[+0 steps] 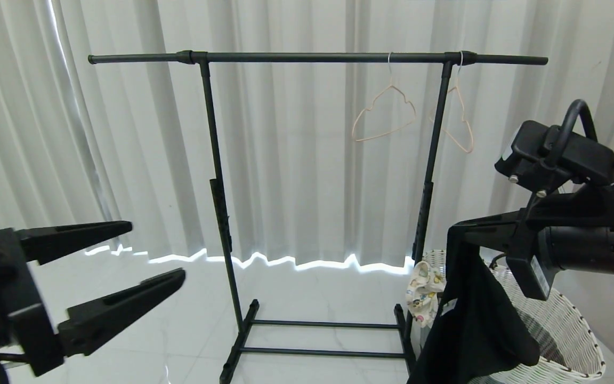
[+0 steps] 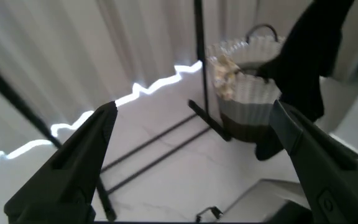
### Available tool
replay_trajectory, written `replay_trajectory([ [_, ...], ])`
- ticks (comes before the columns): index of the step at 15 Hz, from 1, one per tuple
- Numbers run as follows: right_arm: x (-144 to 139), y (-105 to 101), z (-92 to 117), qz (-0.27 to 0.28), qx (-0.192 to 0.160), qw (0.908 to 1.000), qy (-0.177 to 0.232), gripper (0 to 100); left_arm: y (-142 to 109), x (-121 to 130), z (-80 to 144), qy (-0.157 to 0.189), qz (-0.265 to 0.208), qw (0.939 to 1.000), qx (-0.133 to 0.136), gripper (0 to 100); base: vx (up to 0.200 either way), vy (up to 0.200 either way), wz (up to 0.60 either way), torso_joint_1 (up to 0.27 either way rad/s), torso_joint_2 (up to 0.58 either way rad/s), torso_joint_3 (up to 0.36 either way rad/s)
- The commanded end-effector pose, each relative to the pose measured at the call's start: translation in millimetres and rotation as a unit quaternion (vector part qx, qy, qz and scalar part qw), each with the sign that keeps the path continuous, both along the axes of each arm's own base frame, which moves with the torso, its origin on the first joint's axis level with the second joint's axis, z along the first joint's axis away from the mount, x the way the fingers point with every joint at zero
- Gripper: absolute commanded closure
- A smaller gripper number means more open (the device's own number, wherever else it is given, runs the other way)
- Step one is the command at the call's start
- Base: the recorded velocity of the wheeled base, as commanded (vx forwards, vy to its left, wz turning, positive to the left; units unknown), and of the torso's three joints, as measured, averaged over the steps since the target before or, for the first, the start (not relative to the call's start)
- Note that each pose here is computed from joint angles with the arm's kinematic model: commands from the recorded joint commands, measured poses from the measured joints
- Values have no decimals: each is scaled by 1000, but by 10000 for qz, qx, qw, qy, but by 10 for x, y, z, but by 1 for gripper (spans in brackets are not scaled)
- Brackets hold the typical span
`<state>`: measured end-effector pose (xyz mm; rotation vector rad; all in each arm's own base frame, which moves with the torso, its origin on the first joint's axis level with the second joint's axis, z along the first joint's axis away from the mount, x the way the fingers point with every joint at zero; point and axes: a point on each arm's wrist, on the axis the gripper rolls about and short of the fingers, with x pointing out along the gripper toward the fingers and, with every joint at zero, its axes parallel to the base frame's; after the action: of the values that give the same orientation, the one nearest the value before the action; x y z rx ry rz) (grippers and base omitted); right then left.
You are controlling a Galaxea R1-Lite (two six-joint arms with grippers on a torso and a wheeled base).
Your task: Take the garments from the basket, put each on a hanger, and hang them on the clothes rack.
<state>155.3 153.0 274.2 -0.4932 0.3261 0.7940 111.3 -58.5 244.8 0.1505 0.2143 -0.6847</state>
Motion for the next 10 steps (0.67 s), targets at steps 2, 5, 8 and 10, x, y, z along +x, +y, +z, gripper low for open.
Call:
replay_trajectory([
  [2,29,84,17,98,20,9999,11,100,-557,504,-21,864,-498,9950,-42,0,0,0,0,0,0,0],
  [5,37,208,33,267,187,9993,178,100,-892,721,-9,977,-452,9941,-152,0,0,0,0,0,0,0],
  [8,120,377,-30,274,254,9983,457,100,-1282,729,-347,1275,-618,9894,329,0,0,0,0,0,0,0],
  [10,175,433,-9,214,343,9979,513,100,-1484,676,-452,1268,-668,9889,400,0,0,0,0,0,0,0],
])
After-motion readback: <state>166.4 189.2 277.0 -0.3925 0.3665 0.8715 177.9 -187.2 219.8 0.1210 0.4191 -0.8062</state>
